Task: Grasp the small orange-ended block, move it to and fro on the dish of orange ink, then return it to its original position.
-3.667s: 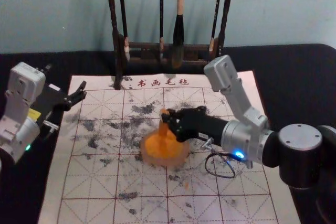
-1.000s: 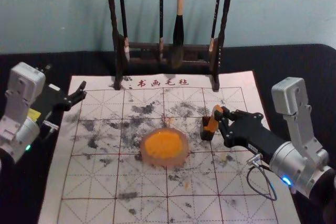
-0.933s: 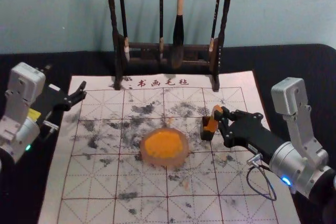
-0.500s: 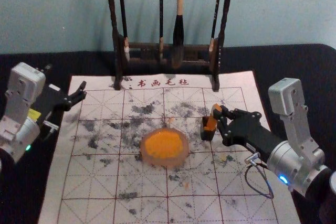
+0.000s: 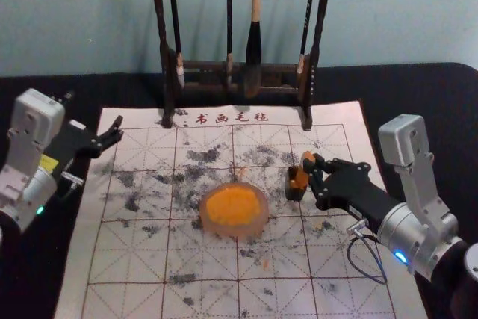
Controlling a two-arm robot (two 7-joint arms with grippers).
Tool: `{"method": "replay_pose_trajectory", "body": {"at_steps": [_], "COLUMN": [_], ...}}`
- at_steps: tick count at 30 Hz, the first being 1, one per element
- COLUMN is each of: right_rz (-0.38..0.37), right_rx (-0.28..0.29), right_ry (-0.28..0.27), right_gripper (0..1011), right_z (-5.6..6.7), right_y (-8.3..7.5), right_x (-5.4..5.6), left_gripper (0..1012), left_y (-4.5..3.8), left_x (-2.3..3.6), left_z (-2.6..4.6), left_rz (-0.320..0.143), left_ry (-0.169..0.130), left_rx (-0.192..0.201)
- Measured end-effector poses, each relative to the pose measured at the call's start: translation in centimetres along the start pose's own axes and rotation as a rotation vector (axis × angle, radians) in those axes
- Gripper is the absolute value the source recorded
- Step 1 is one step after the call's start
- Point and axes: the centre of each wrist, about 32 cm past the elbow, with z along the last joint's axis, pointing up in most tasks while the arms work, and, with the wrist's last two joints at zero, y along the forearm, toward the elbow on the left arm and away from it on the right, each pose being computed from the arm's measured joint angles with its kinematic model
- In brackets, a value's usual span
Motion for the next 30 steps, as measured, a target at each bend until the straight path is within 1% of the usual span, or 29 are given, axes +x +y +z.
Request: {"method": "replay_pose_trajectory", "body": {"at_steps": [10,24,30], "right_rz": [-0.008,-0.014,-0.014], "right_rx": [-0.004,0.012,0.016], "right_ry": [0.003,0.027,0.027], "right_gripper": [108,108,108], "right_z": [-0.5,-1.0,-1.1], "right_y": [0.2,0.4,0.4], "right_x": [-0.1,-0.3,-0.3], "left_gripper": [1001,1001,1001], "left_y": [0.00,0.00,0.00], "left_x": [0.00,0.00,0.00], "left_z": [0.00,0.00,0.00], "left_rz": [0.000,0.000,0.000], "left_ry": [0.000,0.000,0.000], "left_rx": [0.000,0.000,0.000]}}
